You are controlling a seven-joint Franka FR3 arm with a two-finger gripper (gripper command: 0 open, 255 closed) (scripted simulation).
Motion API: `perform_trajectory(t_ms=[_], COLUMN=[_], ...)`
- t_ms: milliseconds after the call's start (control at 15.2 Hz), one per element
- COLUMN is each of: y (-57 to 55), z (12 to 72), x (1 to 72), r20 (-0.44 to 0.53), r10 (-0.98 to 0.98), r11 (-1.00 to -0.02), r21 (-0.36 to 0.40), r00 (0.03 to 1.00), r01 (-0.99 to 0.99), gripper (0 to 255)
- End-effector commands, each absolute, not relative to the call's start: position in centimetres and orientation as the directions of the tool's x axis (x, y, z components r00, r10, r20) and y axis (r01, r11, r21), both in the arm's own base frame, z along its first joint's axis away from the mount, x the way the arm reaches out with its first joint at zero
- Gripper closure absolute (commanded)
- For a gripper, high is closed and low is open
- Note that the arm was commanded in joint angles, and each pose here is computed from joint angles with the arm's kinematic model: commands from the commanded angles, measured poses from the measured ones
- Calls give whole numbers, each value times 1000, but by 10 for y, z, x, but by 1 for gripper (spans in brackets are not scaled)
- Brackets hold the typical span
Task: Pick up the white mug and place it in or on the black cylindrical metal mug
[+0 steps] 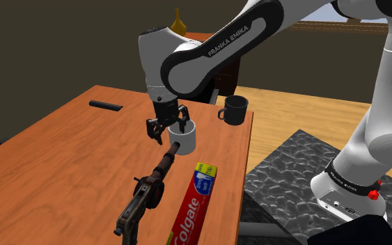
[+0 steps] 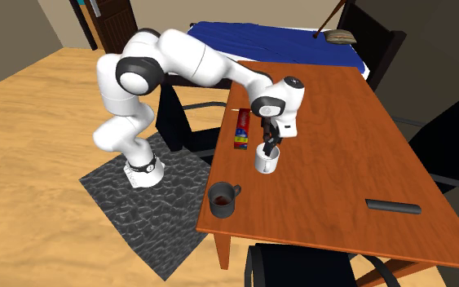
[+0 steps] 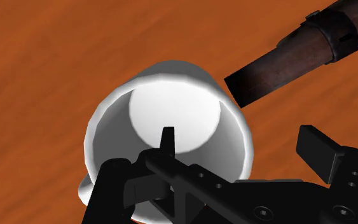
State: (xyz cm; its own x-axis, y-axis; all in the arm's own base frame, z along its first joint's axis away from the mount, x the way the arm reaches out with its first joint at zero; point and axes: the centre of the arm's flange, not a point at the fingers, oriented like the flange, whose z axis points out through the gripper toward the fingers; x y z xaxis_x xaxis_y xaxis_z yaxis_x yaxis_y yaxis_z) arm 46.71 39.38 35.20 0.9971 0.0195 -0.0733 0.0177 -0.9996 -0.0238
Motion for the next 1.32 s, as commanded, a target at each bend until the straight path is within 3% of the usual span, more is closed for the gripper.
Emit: perform_trajectory(t_ms=[0, 396, 462, 1254], y=[394, 394, 394, 394], z=[348, 348, 348, 364], x=[467, 467, 467, 467], r20=[-73, -73, -73, -73], r10=[20, 20, 20, 20], r11=[-1000, -1000, -1000, -1000], r21=[-24, -24, -24, -24], r00=[997, 997, 997, 997], r01=[18, 18, 18, 18], gripper=[0, 0, 255, 255])
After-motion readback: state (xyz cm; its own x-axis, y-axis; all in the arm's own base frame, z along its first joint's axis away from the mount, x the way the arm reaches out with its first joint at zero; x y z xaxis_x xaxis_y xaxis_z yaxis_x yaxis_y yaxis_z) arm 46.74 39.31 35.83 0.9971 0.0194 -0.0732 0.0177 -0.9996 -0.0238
